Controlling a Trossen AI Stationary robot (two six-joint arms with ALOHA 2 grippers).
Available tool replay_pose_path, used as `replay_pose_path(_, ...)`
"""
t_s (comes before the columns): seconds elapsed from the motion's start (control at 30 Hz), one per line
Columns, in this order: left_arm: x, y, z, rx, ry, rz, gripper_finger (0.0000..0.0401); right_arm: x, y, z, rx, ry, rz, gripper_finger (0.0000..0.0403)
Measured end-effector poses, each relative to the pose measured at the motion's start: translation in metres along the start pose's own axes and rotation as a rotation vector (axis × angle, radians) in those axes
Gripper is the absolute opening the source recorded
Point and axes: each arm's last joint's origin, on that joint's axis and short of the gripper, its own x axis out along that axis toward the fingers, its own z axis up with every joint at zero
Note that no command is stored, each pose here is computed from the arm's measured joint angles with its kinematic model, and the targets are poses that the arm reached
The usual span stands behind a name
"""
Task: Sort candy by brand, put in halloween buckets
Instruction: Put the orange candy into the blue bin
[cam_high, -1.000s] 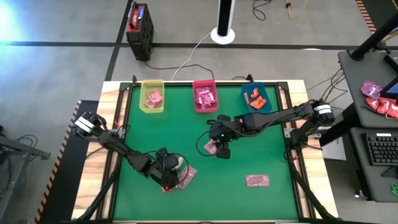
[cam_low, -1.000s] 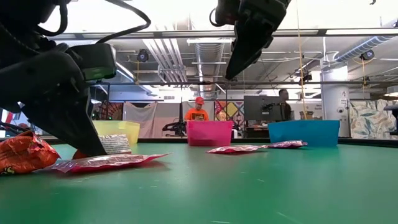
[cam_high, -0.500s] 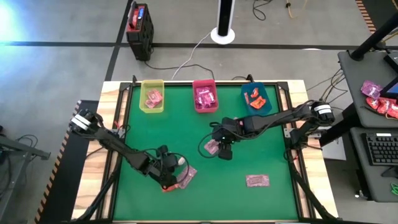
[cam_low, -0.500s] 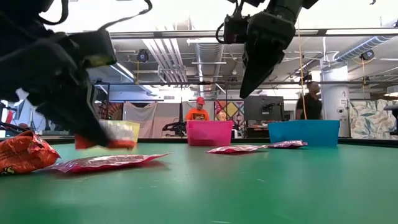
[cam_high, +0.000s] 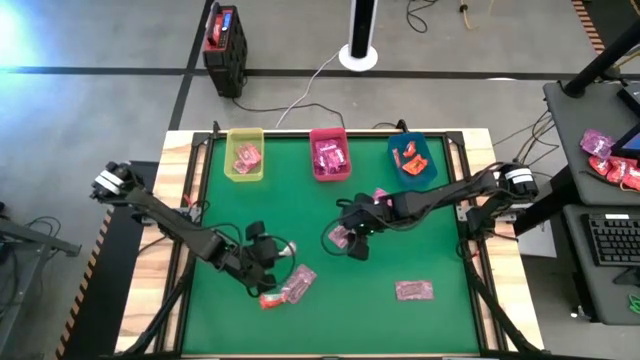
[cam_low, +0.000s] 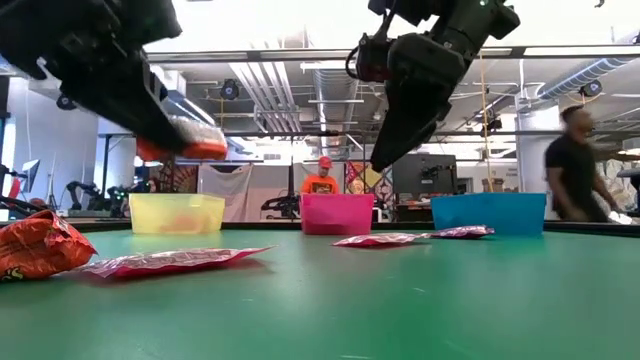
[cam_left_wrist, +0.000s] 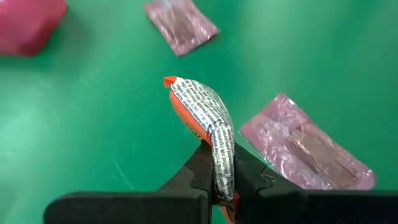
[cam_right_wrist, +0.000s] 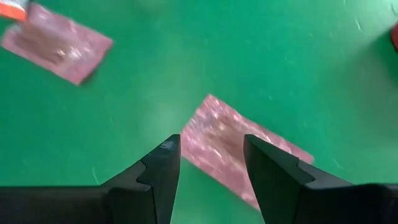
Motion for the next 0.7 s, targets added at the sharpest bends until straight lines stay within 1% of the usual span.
replay_pose_path(0.13,-0.009,0.004,0.006,0.036,-0.051,0.011,0.0006,0.004,0.004,0.002,-0.028,-0.091,0.028,0.0169)
replay_pose_path(0.37,-0.017,0.013,0.016,0.111,-0.099,0.018,0.0005,0.004,0.021,0.011,-0.135,-0.363,0.104,0.0169)
replay_pose_path(0.5,-0.016,0.016,0.022,0.149,-0.129,0.016,0.0005,0.004,0.028,0.018,-0.160,-0.514,0.135,0.0169)
replay_pose_path(0.6,-0.014,0.014,0.030,0.200,-0.186,-0.006,0.0004,0.008,0.030,0.023,-0.155,-0.588,0.147,0.0169)
replay_pose_path(0.7,-0.012,0.010,0.037,0.285,-0.248,-0.018,0.0004,0.013,0.031,0.026,-0.152,-0.610,0.149,0.0169)
